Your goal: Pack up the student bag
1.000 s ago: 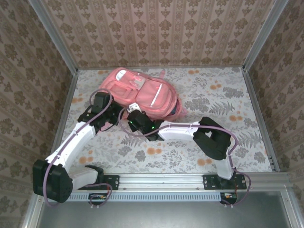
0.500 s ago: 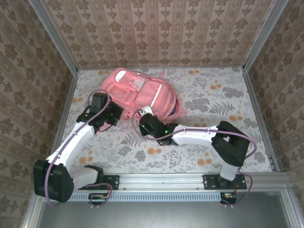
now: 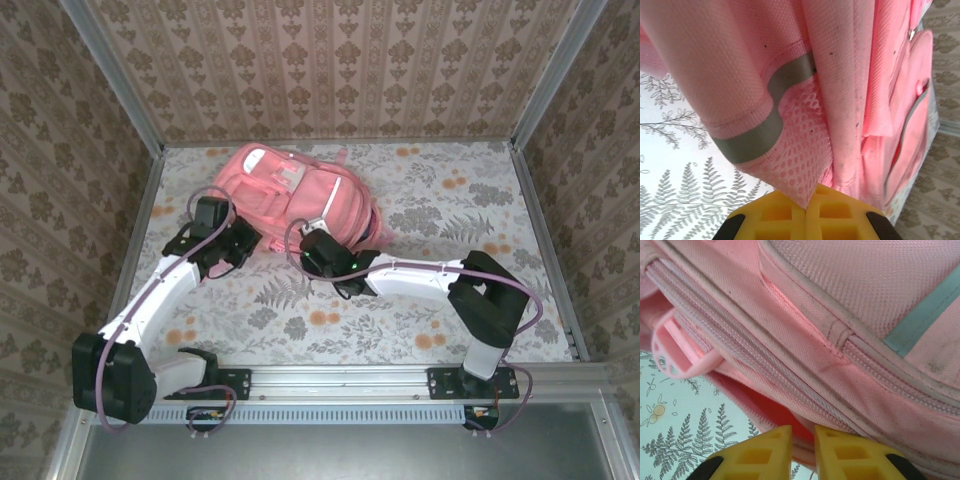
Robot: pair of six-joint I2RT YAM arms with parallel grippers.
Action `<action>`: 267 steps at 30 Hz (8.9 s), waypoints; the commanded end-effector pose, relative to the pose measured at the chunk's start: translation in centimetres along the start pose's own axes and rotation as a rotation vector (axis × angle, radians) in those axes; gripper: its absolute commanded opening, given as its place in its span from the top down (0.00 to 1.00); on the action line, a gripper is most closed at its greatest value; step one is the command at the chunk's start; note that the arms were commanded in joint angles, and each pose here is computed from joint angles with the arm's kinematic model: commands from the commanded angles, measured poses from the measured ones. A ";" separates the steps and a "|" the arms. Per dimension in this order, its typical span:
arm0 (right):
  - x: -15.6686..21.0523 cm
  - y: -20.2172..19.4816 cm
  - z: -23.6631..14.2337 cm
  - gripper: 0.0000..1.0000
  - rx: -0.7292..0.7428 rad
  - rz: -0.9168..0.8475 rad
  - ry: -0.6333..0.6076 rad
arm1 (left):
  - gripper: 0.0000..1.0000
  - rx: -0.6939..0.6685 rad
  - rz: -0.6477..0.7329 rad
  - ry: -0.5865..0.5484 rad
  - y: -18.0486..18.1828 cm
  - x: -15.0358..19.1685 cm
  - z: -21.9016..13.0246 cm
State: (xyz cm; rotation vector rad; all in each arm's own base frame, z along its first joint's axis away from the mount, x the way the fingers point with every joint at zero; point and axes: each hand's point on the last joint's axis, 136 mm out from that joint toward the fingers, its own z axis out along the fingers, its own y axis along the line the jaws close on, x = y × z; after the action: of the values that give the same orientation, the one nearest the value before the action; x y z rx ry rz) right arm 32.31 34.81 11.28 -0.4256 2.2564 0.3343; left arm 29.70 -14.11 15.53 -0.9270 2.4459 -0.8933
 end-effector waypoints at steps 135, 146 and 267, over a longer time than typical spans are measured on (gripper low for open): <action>-1.2 3.3 6.7 0.58 -0.588 0.642 -0.245 | 1.00 -0.098 1.357 0.141 -13.6 6.7 8.8; -0.4 -0.7 5.7 1.00 -0.465 0.711 -0.302 | 1.00 -0.119 1.347 0.133 -13.1 6.1 8.6; -0.8 -7.4 1.0 1.00 -0.257 0.778 0.315 | 0.74 0.041 0.103 -0.240 7.7 -5.6 4.4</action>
State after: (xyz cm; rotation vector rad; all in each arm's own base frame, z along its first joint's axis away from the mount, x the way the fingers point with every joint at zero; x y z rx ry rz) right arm 37.07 27.53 8.82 0.3552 2.6431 0.9275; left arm 32.25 -6.99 6.81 -0.9089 2.2553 -0.6923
